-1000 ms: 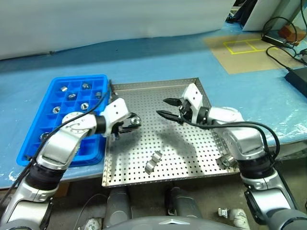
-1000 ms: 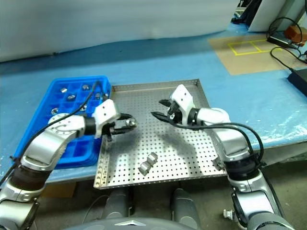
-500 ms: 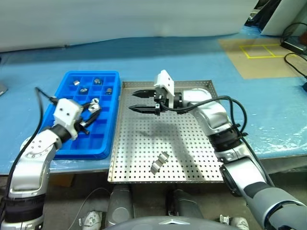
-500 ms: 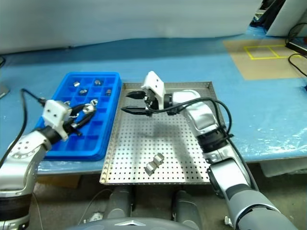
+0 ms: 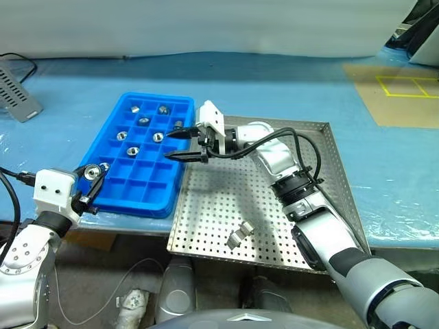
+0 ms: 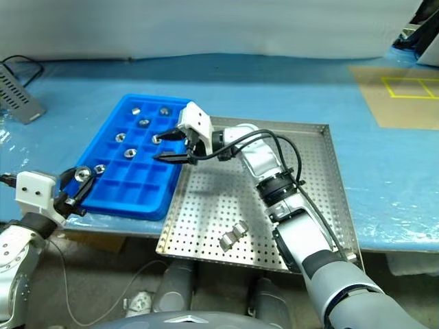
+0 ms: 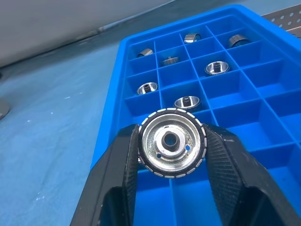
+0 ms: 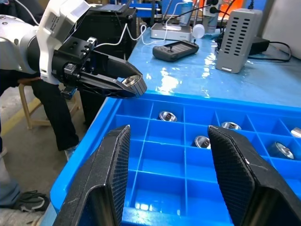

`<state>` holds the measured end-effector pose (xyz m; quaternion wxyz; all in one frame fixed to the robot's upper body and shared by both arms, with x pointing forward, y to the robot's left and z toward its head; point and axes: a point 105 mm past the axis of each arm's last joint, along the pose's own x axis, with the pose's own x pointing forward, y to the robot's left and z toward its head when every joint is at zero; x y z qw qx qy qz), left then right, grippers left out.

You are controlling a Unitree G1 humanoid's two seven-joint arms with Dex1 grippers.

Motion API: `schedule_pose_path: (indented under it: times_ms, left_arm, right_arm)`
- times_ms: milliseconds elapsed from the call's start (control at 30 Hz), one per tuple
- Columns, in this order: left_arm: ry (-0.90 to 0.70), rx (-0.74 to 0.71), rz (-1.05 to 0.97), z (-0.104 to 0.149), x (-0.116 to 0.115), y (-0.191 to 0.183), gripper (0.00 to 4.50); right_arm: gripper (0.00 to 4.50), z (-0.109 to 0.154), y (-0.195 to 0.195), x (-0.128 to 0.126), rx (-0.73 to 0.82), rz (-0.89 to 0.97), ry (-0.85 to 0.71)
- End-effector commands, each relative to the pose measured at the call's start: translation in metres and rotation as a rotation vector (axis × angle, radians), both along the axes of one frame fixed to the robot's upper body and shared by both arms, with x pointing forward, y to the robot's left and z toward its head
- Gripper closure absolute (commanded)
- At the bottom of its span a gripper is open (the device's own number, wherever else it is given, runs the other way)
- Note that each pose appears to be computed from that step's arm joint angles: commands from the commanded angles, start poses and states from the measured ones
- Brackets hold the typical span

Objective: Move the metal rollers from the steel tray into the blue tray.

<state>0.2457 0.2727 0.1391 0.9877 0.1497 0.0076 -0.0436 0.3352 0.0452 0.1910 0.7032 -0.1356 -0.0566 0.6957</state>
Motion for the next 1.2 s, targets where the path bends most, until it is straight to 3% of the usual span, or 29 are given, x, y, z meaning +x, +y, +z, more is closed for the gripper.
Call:
schedule_pose_path:
  times_ms: [33, 233, 433, 600, 700, 833, 933, 1200]
  left_arm:
    - [-0.018, 0.022, -0.010, 0.005, -0.004, -0.006, 2.81]
    - [0.057, 0.035, -0.012, -0.014, -0.002, -0.002, 2.81]
    - [0.068, 0.019, -0.040, -0.016, 0.006, -0.009, 2.81]
    - [0.118, 0.054, -0.104, -0.019, 0.009, -0.017, 1.19]
    - [0.134, 0.023, -0.140, -0.016, 0.007, -0.022, 1.19]
    - [0.053, -0.089, -0.267, 0.014, 0.007, -0.044, 1.19]
    - [0.043, -0.097, -0.410, 0.030, 0.005, -0.070, 1.19]
    - [0.257, -0.112, -0.828, 0.007, -0.021, -0.127, 1.19]
  right_arm:
    - [1.79, 0.010, 0.001, -0.005, 0.028, 0.025, -0.039]
    - [1.79, 0.008, -0.001, -0.004, 0.026, 0.001, -0.039]
    - [1.79, 0.006, -0.005, -0.002, 0.024, -0.029, -0.044]
    - [1.79, 0.005, -0.009, 0.001, 0.024, -0.058, -0.050]
    - [1.79, 0.006, -0.012, 0.001, 0.025, -0.070, -0.052]
    - [1.79, 0.007, -0.029, 0.001, 0.010, -0.083, -0.041]
    - [1.79, 0.003, -0.053, 0.000, -0.031, -0.108, -0.021]
    - [1.79, -0.031, -0.097, -0.041, -0.180, -0.134, 0.056]
